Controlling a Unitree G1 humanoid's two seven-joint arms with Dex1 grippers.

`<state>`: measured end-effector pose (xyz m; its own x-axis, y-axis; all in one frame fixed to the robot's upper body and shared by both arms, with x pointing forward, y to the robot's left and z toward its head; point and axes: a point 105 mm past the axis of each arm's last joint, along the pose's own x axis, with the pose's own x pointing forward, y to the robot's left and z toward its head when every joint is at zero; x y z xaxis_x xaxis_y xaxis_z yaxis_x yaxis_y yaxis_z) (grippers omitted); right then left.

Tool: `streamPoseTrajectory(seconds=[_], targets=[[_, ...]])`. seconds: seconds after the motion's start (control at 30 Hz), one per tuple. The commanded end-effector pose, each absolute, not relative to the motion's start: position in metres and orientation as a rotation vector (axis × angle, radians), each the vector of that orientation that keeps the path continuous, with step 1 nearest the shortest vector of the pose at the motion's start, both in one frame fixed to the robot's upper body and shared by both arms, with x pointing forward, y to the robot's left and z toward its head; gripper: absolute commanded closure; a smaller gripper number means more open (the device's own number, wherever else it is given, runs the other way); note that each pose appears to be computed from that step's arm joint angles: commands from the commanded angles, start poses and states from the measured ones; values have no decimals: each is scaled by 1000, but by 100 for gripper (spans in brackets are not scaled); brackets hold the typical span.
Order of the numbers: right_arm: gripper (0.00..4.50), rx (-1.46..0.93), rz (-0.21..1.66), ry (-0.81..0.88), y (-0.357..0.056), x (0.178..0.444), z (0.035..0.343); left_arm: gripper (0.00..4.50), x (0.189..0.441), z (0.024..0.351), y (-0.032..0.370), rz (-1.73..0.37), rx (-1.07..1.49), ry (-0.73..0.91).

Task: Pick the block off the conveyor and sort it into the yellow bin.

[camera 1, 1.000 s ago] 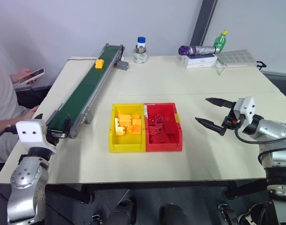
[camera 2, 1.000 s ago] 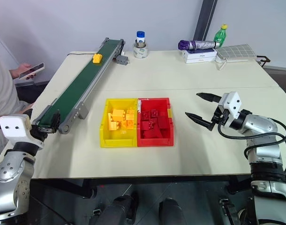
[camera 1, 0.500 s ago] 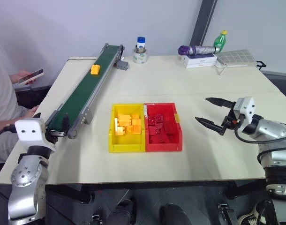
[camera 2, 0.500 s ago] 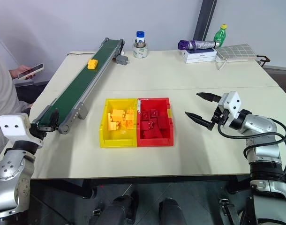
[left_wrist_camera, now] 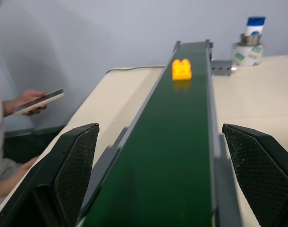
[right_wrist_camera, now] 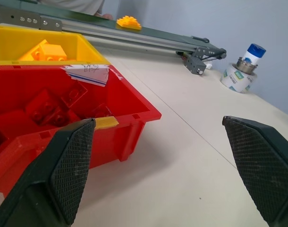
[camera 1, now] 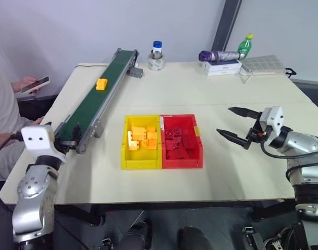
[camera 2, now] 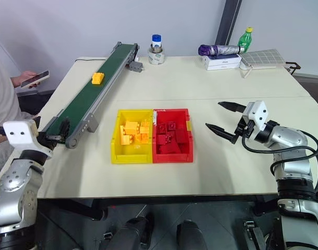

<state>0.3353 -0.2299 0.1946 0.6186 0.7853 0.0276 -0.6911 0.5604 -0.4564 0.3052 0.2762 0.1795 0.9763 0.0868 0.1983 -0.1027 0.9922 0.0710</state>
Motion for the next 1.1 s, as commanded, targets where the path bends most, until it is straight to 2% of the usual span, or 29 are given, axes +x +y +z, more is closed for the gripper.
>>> streamPoseTrajectory(seconds=[0.03,0.23,0.57,0.67,0.87,1.1], targets=[[0,-450,874,-289,-228,333,206,9,312,193,278,96,81,-200],[0,-447,876,-290,-226,333,205,9,343,192,274,54,73,-119],[0,-448,868,-291,-225,331,205,9,390,217,275,34,83,-126],[0,-446,866,-290,-225,330,204,9,402,212,275,22,73,-71],[0,-444,862,-288,-225,329,203,9,412,206,278,22,95,-29],[0,-442,856,-285,-226,327,202,9,413,202,282,15,71,-17]])
